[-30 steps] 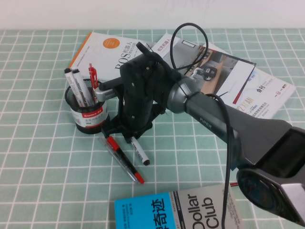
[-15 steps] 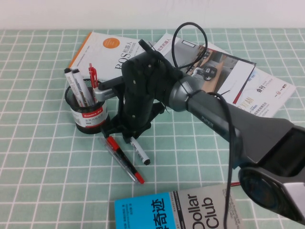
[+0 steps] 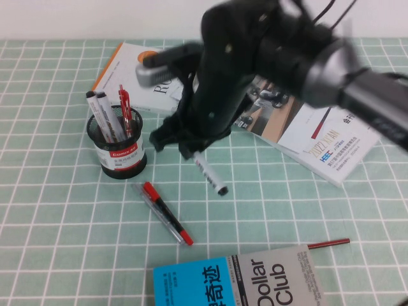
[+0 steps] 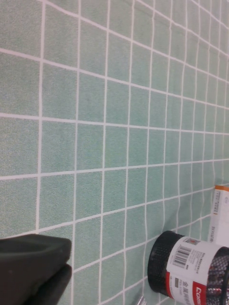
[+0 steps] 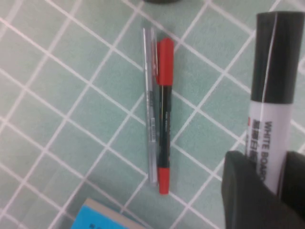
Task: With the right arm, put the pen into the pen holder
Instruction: Place the pen onto the pen holder
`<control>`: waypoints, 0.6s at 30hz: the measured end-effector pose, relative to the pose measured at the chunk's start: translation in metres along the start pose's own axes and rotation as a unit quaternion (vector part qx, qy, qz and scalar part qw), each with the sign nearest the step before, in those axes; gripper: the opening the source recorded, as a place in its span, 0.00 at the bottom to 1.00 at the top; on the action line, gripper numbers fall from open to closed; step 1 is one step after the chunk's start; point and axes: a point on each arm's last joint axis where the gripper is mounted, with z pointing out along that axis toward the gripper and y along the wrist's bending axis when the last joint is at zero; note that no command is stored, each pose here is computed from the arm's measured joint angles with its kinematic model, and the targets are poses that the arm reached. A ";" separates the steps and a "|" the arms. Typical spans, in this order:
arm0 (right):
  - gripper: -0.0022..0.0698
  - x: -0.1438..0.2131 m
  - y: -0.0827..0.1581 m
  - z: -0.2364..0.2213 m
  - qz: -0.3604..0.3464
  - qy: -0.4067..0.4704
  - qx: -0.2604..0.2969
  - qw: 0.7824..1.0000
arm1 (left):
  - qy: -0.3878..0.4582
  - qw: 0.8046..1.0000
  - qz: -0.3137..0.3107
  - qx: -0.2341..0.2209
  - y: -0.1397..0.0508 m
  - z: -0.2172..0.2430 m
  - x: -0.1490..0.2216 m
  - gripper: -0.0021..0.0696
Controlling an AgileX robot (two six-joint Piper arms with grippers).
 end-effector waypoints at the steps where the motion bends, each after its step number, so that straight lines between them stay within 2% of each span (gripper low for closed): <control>1: 0.19 0.001 0.000 -0.007 -0.002 -0.006 -0.001 1.000 | 0.000 1.000 0.000 0.000 0.000 0.000 0.000 0.02; 4: 0.19 0.000 0.001 -0.026 -0.012 -0.037 -0.005 0.999 | 0.000 1.000 0.000 0.000 0.000 0.000 0.000 0.02; 9: 0.19 -0.016 0.010 -0.036 -0.037 -0.148 -0.038 0.987 | 0.000 1.000 0.000 0.000 0.000 0.000 0.000 0.02; 14: 0.19 -0.029 0.022 -0.016 -0.053 -0.286 -0.076 0.954 | 0.000 1.000 0.000 0.000 0.000 0.000 0.000 0.02; 18: 0.19 -0.028 0.023 0.009 -0.049 -0.398 -0.065 0.914 | 0.000 1.000 0.000 0.000 0.000 0.000 0.000 0.02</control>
